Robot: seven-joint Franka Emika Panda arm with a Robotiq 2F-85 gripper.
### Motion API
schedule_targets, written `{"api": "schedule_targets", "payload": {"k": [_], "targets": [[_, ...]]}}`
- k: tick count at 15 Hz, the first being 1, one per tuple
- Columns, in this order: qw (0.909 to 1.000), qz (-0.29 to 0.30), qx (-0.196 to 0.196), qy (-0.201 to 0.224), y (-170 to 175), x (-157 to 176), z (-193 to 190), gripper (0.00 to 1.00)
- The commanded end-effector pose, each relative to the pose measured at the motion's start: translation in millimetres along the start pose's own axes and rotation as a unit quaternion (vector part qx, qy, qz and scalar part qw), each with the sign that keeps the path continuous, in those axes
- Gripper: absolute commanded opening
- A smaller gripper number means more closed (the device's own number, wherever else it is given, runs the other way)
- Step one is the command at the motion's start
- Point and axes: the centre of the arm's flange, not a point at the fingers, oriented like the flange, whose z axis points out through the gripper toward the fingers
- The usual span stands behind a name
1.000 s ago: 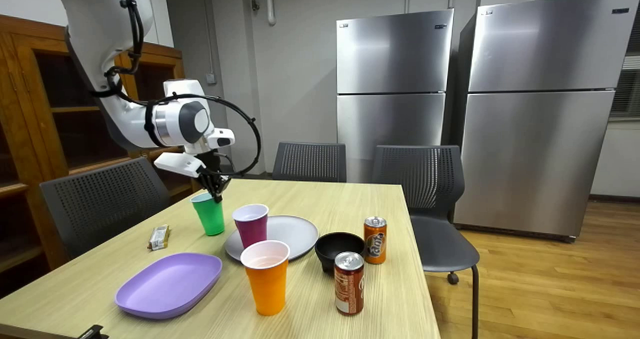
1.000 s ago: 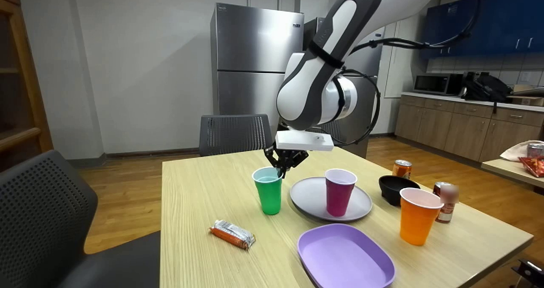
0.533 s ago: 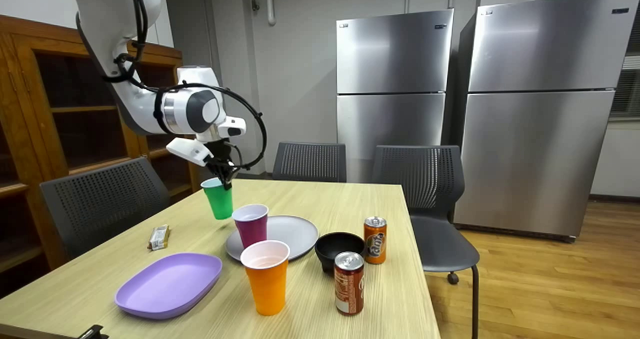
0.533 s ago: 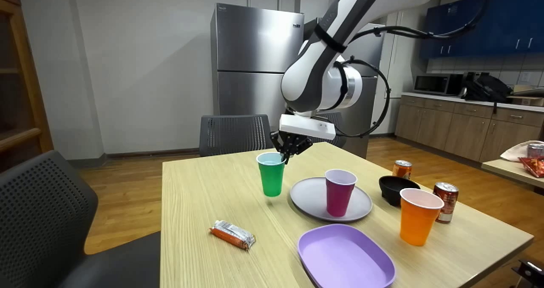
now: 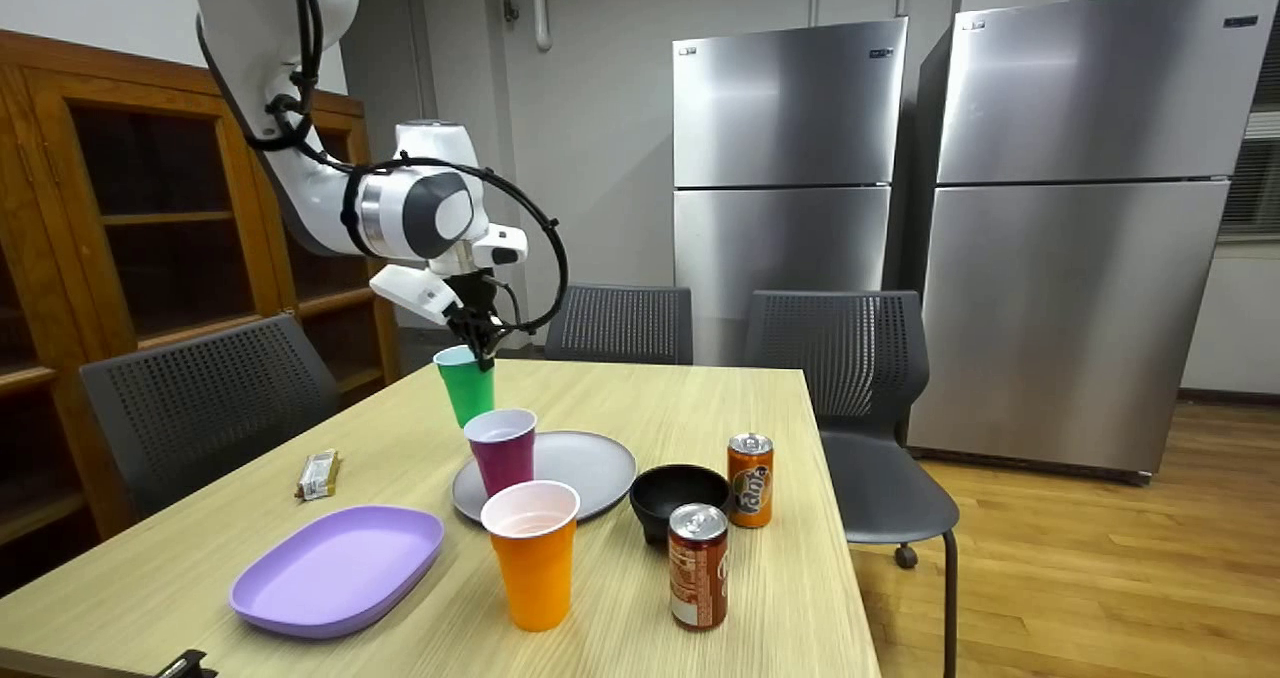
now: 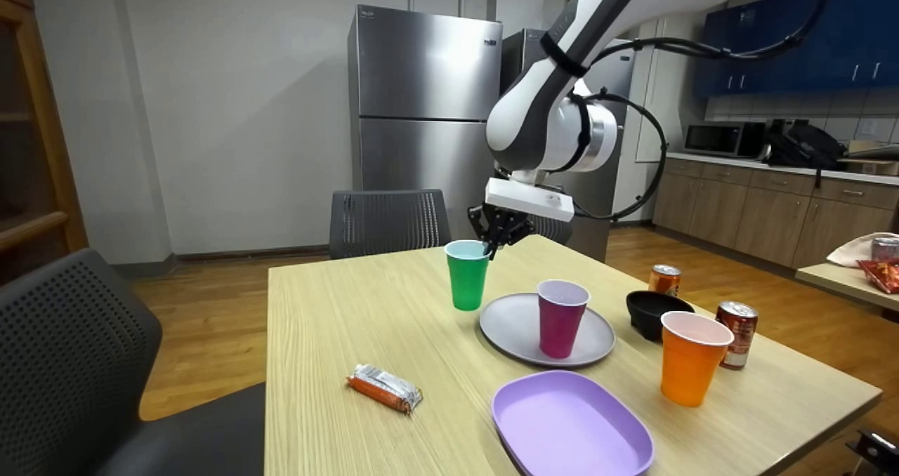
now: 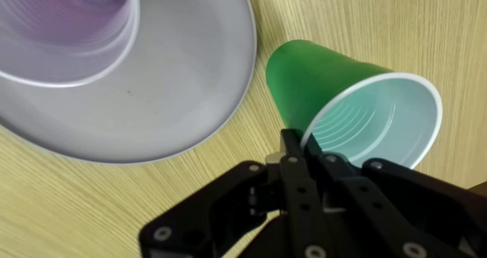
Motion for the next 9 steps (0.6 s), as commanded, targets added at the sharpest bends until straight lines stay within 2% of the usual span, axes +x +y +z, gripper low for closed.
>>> {"api": "schedule_targets", "payload": {"k": [1,9], "targets": [[0.9996,-0.017,0.023,-0.006,16,10,-7,0.01],[0.9983,-0.042,0.034,-0.02,51,21,-2,0.01]]}}
